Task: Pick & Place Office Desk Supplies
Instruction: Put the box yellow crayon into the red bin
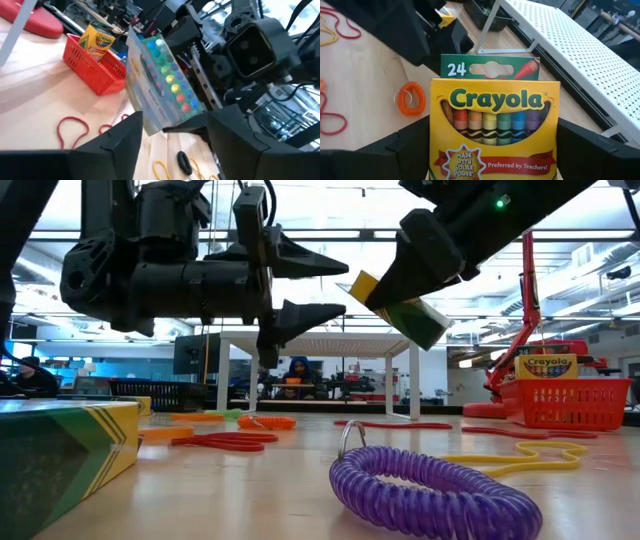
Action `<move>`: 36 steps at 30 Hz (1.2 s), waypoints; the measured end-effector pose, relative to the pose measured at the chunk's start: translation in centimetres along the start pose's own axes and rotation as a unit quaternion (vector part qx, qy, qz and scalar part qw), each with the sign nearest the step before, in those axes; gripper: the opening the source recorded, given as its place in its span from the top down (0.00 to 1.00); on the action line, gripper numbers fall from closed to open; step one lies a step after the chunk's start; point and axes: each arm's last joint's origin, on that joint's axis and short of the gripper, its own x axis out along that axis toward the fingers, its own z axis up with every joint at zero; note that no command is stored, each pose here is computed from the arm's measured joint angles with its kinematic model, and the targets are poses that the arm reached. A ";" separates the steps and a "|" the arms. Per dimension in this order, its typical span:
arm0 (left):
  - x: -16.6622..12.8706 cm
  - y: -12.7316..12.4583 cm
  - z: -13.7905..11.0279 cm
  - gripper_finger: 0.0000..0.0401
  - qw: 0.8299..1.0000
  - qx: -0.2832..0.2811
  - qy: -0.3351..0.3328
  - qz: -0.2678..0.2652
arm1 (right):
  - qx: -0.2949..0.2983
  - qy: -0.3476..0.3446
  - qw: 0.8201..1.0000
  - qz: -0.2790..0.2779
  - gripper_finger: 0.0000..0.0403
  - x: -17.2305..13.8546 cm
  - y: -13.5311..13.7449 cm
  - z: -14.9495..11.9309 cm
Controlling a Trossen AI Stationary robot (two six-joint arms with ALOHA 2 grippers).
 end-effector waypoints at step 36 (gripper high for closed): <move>2.9 -0.9 4.1 0.29 0.985 -0.005 0.160 0.063 | -0.047 0.020 0.998 0.043 0.14 0.5 -0.1 -0.1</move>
